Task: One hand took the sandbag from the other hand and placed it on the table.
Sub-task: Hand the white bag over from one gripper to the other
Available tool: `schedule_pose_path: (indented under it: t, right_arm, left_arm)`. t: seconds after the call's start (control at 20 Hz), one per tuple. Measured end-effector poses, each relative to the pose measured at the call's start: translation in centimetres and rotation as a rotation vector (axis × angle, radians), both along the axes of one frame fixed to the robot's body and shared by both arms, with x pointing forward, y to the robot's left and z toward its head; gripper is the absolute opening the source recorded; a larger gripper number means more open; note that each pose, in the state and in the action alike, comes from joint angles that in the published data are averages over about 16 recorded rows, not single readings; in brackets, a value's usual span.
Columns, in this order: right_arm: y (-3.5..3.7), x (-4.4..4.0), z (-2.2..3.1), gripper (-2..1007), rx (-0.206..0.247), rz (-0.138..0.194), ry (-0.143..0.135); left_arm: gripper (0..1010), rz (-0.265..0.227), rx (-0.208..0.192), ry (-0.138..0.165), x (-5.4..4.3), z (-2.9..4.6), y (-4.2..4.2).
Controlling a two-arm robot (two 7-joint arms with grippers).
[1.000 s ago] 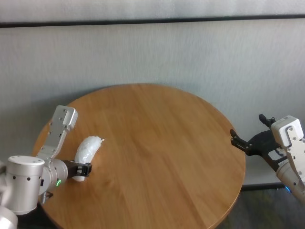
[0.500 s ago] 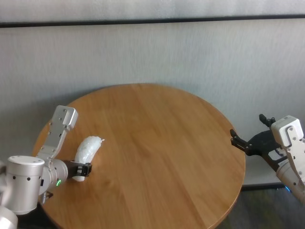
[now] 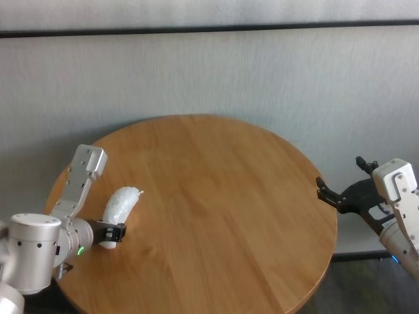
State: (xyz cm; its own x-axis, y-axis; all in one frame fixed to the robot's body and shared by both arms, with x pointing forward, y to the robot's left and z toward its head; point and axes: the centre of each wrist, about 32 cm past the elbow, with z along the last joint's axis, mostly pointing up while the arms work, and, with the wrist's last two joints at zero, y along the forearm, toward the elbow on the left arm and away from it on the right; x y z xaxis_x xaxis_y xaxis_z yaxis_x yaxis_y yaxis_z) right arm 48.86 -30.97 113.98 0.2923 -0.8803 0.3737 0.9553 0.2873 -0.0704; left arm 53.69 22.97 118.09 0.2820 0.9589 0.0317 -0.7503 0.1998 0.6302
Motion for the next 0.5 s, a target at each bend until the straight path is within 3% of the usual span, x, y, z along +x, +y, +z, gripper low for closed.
schedule_pose_path:
  t: [0.5]
  right_arm:
    - [0.0,0.0,0.0,1001,0.0,0.0,0.0]
  left_arm:
    - [411,0.0,0.0,0.0,0.0,0.0,0.0]
